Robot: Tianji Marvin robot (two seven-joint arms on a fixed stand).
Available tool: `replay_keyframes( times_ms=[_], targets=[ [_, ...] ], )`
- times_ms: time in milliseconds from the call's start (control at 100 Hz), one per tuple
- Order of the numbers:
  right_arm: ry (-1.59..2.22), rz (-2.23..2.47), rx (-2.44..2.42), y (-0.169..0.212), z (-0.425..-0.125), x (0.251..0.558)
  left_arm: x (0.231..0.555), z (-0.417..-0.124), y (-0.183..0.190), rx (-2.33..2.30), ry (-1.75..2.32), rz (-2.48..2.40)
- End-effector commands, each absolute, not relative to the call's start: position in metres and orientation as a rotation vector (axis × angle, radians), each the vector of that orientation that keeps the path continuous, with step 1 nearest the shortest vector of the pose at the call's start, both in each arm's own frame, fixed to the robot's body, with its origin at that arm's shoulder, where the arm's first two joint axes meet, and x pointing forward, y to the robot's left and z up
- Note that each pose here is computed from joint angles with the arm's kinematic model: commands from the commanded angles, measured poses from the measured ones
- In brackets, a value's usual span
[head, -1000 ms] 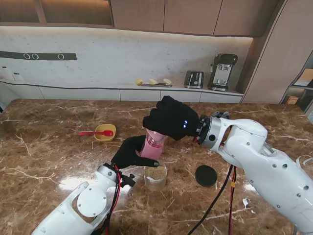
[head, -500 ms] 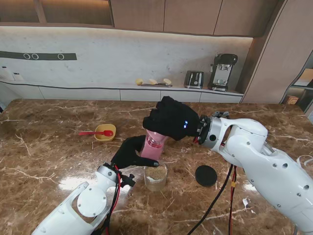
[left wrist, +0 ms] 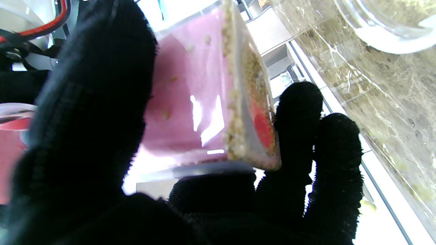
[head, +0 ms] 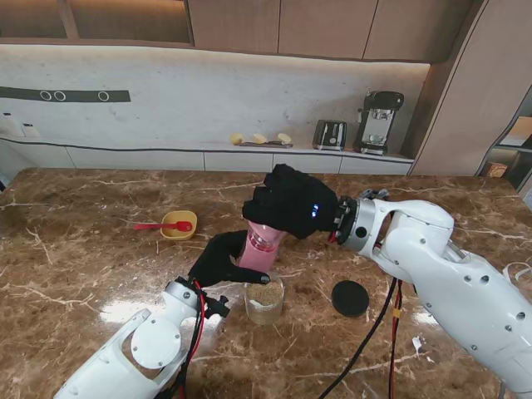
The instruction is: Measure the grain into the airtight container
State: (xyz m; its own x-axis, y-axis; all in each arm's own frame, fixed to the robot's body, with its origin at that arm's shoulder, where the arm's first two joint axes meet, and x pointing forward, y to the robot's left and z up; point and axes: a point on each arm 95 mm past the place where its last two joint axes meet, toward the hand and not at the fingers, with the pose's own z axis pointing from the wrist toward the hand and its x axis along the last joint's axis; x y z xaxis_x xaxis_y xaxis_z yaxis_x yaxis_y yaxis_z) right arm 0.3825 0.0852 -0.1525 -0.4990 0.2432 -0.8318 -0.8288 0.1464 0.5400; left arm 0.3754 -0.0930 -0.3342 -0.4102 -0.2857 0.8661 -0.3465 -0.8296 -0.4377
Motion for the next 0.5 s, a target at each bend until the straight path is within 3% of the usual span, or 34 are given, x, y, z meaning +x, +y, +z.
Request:
replay_keyframes(
  times_ms=[0,490],
  targets=[
    [1.549,1.511,-0.574,0.0851,-0.1559,0.3836,0.3754,-0.3317,-0.0950,1.676,-0.892,2.451],
    [1.553,1.508,-0.576,0.0845,-0.1551,0.3838,0.3757,-0.3314,-0.0947,1.674,-0.892,2.452]
  ],
)
